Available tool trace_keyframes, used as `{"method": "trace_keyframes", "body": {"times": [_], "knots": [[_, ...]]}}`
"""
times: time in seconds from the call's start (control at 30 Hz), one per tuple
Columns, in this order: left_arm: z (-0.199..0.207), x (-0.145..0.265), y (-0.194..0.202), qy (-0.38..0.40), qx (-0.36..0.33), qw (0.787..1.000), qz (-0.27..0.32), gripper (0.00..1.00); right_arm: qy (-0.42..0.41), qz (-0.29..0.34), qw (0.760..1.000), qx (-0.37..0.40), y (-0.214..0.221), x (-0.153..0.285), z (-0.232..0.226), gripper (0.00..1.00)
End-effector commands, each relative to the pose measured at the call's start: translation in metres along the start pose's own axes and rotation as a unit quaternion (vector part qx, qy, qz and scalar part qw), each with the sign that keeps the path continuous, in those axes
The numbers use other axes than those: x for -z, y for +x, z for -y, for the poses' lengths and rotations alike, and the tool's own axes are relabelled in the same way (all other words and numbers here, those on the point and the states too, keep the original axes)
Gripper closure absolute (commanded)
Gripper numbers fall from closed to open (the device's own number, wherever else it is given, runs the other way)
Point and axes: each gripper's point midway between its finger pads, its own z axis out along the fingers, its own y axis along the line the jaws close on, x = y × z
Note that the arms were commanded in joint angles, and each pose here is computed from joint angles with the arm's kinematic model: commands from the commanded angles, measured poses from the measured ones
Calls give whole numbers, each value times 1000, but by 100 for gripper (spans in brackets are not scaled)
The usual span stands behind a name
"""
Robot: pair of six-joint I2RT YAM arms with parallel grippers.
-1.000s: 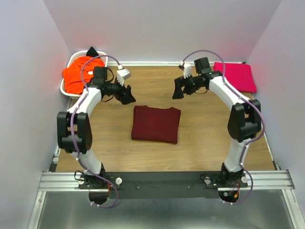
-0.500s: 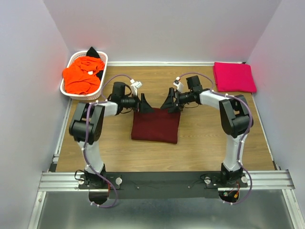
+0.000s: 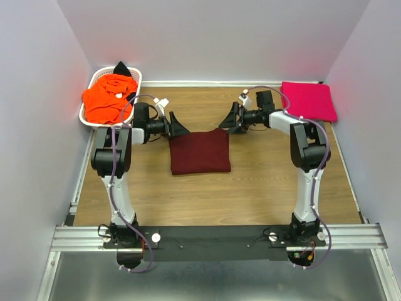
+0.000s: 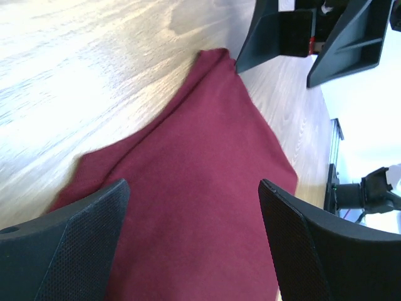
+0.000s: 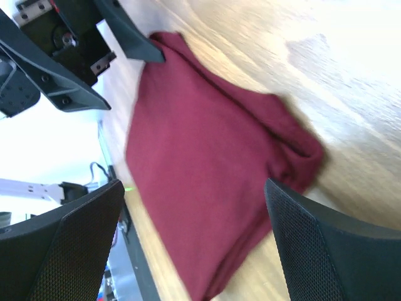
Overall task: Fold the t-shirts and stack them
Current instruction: Fold the tshirt
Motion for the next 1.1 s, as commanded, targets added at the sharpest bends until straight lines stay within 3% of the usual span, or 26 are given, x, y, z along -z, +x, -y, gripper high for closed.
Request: {"method": "trace_keyframes", "body": {"times": [0.0, 0.13, 0.23, 0.33, 0.47, 0.63, 0.73, 0.87, 1.07], "knots": [[54, 27, -19, 11, -57, 998, 15, 8, -11, 47, 998, 38, -33, 26, -54, 0], [103, 32, -1, 35, -77, 996, 12, 8, -39, 34, 998, 20, -15, 29, -89, 0], [103, 27, 24, 42, -49, 998, 0, 8, -58, 0, 998, 2, 17, 4, -98, 0], [88, 24, 42, 38, -22, 999, -8, 8, -65, -38, 997, -21, 45, -22, -96, 0], [41, 20, 61, 7, 2, 1000, -17, 8, -39, -70, 995, -61, 75, -47, -46, 0], [-11, 26, 77, -34, 59, 997, -34, 8, 2, -64, 997, -46, 84, -49, 5, 0], [-10, 29, 69, -26, 26, 998, -47, 8, 5, -53, 998, -35, 75, -40, 10, 0], [43, 49, 54, 8, -42, 998, -48, 8, -37, -39, 999, -8, 55, -16, -43, 0], [108, 51, 94, 78, -43, 992, -85, 11, -76, -55, 996, -2, 70, -8, -105, 0]]}}
